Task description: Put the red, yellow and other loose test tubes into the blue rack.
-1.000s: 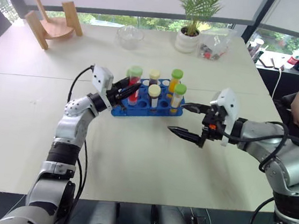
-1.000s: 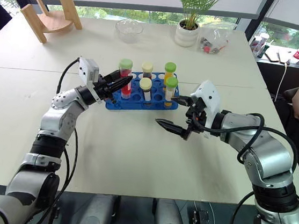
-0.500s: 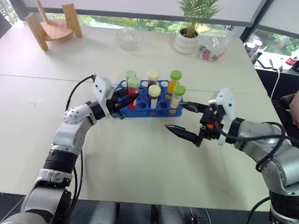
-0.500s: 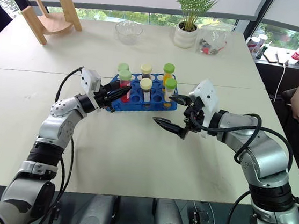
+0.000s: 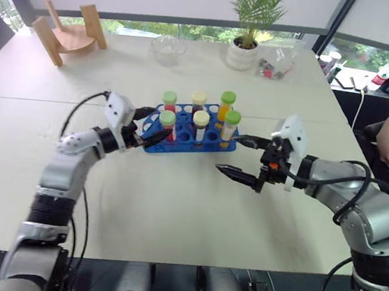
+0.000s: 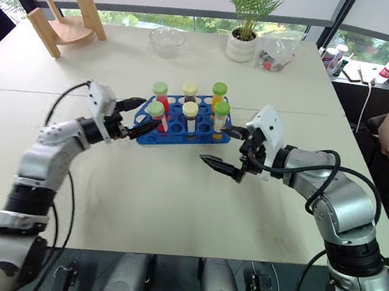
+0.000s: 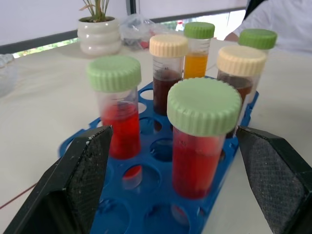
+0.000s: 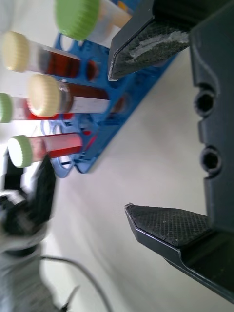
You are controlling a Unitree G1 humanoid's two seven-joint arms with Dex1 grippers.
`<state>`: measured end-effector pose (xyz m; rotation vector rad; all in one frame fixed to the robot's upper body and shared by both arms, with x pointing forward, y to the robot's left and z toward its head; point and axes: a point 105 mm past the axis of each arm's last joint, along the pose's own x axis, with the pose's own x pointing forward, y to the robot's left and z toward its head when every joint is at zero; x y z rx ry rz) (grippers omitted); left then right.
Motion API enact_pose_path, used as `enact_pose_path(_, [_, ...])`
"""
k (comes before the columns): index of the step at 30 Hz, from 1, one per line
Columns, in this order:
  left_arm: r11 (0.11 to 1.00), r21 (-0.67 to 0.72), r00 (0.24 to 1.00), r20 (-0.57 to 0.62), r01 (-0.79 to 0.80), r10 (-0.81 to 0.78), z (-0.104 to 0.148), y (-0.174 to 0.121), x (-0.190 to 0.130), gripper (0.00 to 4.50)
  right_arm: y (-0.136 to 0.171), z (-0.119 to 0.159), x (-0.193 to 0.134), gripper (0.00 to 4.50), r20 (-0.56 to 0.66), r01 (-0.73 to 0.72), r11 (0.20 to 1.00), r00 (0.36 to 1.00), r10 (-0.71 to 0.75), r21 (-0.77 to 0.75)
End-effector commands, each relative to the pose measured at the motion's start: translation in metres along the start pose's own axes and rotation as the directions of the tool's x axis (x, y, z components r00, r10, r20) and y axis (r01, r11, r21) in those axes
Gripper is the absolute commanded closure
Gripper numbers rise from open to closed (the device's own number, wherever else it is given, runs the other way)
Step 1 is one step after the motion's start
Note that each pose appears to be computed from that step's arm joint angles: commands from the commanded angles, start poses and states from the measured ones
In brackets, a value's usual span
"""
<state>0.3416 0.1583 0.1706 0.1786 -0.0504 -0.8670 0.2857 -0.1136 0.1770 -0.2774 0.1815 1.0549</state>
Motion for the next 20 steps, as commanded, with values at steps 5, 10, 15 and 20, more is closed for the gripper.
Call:
enact_pose_path(5, [0.973,-0.115,0.885,-0.405,0.201,-0.231,-0.022,-0.047,-0.108,0.23,0.014,-0.043,-0.041,0.00,-0.176,-0.053,0.995,0.982,0.067,0.088])
enact_pose_path(10, [0.986,-0.133,0.882,-0.446,0.105,-0.154,-0.034,-0.048,-0.131,0.23,0.011,-0.057,-0.051,0.00,-0.216,-0.052,0.990,0.973,0.080,0.133])
enact_pose_path(15, [0.985,-0.166,0.899,-0.424,0.042,-0.109,-0.046,-0.047,-0.130,0.23,0.009,-0.060,-0.046,0.00,-0.214,-0.073,0.988,0.972,0.101,0.135])
enact_pose_path(20, [0.990,-0.141,0.916,-0.395,0.015,-0.070,-0.050,-0.043,-0.124,0.23,0.007,-0.059,-0.046,0.00,-0.219,-0.085,0.988,0.969,0.111,0.129])
